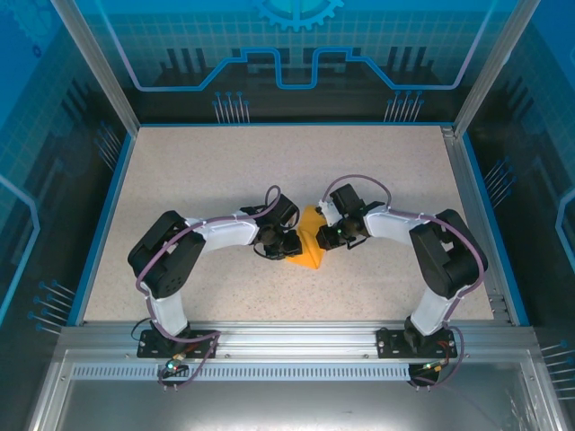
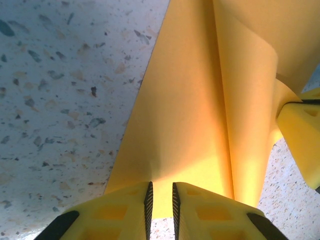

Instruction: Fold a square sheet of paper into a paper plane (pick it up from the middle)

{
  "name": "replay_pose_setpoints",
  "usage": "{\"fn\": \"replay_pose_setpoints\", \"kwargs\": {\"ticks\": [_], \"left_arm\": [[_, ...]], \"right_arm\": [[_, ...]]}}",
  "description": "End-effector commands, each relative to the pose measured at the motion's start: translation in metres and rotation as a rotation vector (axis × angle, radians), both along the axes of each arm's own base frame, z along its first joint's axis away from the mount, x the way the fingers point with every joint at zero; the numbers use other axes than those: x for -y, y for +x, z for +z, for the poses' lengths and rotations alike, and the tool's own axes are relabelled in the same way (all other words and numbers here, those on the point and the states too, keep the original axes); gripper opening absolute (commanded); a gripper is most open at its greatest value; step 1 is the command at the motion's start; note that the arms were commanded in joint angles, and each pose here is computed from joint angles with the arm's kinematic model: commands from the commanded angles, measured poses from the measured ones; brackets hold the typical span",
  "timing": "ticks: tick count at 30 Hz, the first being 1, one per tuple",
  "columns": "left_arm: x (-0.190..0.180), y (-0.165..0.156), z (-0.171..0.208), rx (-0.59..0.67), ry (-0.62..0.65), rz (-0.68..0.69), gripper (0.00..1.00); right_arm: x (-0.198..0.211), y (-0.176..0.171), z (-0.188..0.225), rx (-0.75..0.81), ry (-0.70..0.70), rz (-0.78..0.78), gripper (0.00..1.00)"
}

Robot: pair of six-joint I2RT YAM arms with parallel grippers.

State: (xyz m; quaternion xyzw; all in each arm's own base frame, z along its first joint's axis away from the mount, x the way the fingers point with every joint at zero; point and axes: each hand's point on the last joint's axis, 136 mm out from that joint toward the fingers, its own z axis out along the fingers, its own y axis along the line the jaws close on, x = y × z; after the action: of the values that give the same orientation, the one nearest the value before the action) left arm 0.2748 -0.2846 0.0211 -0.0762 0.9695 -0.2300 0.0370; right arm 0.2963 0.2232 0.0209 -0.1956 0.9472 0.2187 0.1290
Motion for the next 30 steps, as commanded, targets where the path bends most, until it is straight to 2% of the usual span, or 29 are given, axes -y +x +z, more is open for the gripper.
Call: {"fn": "replay_pose_setpoints", "kwargs": {"ticks": [1, 30], "left_arm": [[0.0002, 0.0027, -0.0012, 0.000, 0.011, -0.016, 0.21], [0.0030, 0.0021, -0.0061, -0.016, 0.008, -0.025, 0.20]], "right_arm": [[0.0050, 0.0016, -0.0026, -0.005, -0.016, -0.005, 0.10], [0.0055, 0.0089, -0.0053, -0.002, -0.036, -0.012, 0.11]]}}
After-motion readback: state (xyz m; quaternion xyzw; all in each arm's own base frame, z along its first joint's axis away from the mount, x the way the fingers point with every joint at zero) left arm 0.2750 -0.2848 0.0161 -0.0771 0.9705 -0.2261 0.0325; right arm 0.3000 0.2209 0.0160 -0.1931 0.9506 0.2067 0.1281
